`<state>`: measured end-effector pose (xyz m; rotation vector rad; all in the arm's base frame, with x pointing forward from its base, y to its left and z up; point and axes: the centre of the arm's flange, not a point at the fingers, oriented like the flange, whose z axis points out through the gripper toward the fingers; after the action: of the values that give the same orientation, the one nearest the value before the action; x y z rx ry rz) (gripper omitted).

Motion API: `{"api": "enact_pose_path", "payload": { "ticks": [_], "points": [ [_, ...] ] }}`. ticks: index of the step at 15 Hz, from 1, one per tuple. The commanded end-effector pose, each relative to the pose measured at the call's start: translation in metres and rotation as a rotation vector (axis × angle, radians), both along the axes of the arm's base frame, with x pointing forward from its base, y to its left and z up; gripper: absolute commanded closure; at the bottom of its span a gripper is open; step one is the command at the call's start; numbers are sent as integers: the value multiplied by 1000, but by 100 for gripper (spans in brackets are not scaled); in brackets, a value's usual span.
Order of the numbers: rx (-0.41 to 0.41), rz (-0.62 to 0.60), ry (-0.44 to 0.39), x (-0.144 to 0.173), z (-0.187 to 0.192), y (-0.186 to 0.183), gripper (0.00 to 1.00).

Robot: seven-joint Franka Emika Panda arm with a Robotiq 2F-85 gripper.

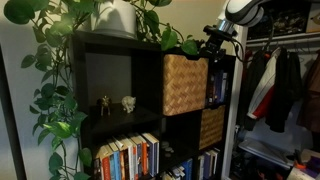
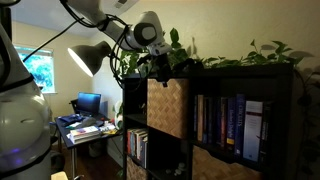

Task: Open the top middle section of the cupboard, put a sock inside it then close it

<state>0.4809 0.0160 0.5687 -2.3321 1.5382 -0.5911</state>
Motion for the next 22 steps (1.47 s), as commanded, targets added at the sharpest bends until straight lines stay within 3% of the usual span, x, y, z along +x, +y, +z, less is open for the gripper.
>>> {"api": "enact_pose_path", "payload": {
  "ticks": [1,15,22],
  "points": [
    [19,-31,5,3,-16,6,0],
    [-68,-32,113,-28,1,-5,0],
    [-61,-32,168,-52,9,-7,0]
  ]
}}
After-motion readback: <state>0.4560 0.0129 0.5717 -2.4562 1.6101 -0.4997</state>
